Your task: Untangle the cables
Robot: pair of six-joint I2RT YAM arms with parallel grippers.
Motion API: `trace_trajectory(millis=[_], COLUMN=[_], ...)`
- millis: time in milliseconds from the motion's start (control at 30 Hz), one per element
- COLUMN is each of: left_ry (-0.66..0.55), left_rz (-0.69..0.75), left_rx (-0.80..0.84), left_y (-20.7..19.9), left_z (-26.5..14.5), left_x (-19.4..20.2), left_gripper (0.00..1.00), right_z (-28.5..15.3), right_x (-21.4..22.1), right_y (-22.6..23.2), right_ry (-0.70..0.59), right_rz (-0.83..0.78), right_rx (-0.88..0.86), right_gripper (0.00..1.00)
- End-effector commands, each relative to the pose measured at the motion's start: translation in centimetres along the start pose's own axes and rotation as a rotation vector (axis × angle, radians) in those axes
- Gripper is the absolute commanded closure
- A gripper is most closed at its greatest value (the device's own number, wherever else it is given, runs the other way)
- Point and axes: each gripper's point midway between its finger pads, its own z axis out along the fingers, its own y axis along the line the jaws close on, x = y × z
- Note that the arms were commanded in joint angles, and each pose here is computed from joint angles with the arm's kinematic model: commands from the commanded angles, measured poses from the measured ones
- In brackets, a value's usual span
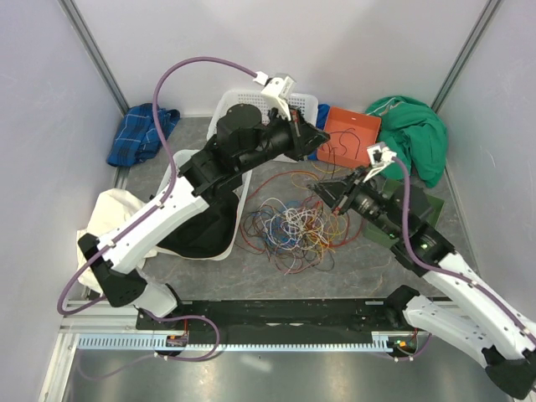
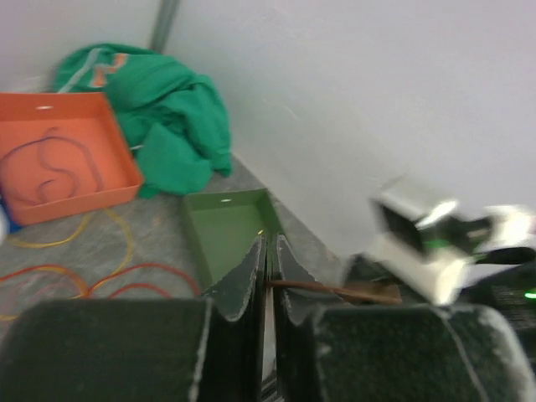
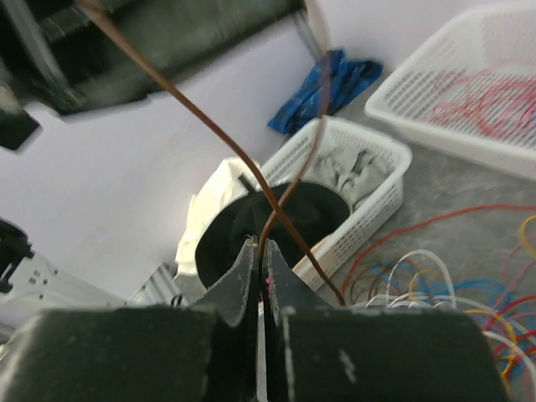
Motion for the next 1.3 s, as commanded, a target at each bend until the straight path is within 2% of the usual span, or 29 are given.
trace_trajectory(millis=[0,33,100,167,200,233,267,300,367,500,567,600,667,700,733,767,833,900,967,1033,1133,1267], left_ry=[-0.161,-0.161,-0.18,-0.247,-0.242,-0.257,-0.292,-0.293,-0.351,-0.379,-0.423,-0.387,-0.428,-0.376,-0.36,-0.393,-0.323,-0.35,-0.404,-0.407,-0.364,-0.271], left_rz=[0.06,0.058,0.05,0.04,0.035,0.03,0.021,0.017,-0.001,-0.059,-0.098,-0.095,-0.125,-0.114,-0.103,-0.075,-0.024,0.077,0.17,0.223,0.26,0.215], left_rx=[-0.186,-0.21,-0.259,-0.262,-0.301,-0.315,-0.315,-0.349,-0.35,-0.397,-0.361,-0.333,-0.246,-0.186,-0.133,-0.05,0.057,0.166,0.232,0.277,0.325,0.377], left_y=[3.4,4.1,5.7,5.8,7.1,7.5,7.4,8.5,8.6,11.1,11.1,11.5,10.5,10.1,9.6,8.2,7.0,4.8,3.3,2.5,1.8,1.9], left_z=[-3.0,-3.5,-3.9,-5.1,-5.3,-5.6,-6.7,-7.0,-8.4,-9.9,-10.3,-10.2,-10.0,-9.5,-8.9,-8.7,-7.5,-7.3,-6.9,-6.1,-4.0,-0.7], left_x=[-3.5,-3.0,-2.1,-3.0,-1.8,-1.7,-2.3,-1.3,-1.9,1.5,1.9,4.2,4.4,6.5,7.4,6.9,9.8,10.7,11.1,11.8,13.4,16.8], left_gripper=[0.66,0.61,0.5,0.42,0.3,0.22,0.01,0.0,0.0,0.0,0.0,0.0,0.0,0.0,0.0,0.0,0.0,0.0,0.0,0.0,0.0,0.0], right_z=[-3.0,-3.6,-4.3,-4.5,-4.7,-4.9,-5.0,-5.3,-6.1,-7.8,-8.4,-8.4,-7.8,-7.4,-6.9,-6.6,-6.1,-5.9,-5.7,-5.6,-5.6,-5.8], right_x=[-6.0,-8.3,-9.3,-11.4,-11.4,-12.8,-13.3,-13.6,-16.0,-19.5,-20.9,-21.2,-21.1,-20.7,-20.4,-20.1,-19.7,-19.7,-19.6,-19.5,-19.4,-19.1], right_y=[-0.2,1.0,0.9,1.4,1.0,1.2,1.1,0.9,1.4,1.0,1.4,1.5,1.5,1.5,1.4,1.4,1.4,1.6,2.0,2.6,3.1,3.6], right_ry=[-0.117,-0.155,-0.146,-0.173,-0.154,-0.181,-0.186,-0.186,-0.247,-0.329,-0.369,-0.375,-0.367,-0.352,-0.338,-0.33,-0.312,-0.312,-0.309,-0.302,-0.291,-0.274], right_rz=[-0.104,-0.135,-0.156,-0.178,-0.184,-0.188,-0.196,-0.201,-0.215,-0.242,-0.243,-0.24,-0.234,-0.229,-0.221,-0.217,-0.205,-0.201,-0.19,-0.182,-0.171,-0.168], right_rx=[0.194,0.192,0.246,0.286,0.319,0.345,0.365,0.389,0.428,0.554,0.576,0.576,0.573,0.562,0.556,0.55,0.536,0.524,0.499,0.471,0.447,0.425], right_gripper=[1.0,1.0,1.0,1.0,1.0,1.0,1.0,1.0,1.0,1.0,1.0,1.0,1.0,1.0,1.0,1.0,1.0,1.0,1.0,1.0,1.0,1.0])
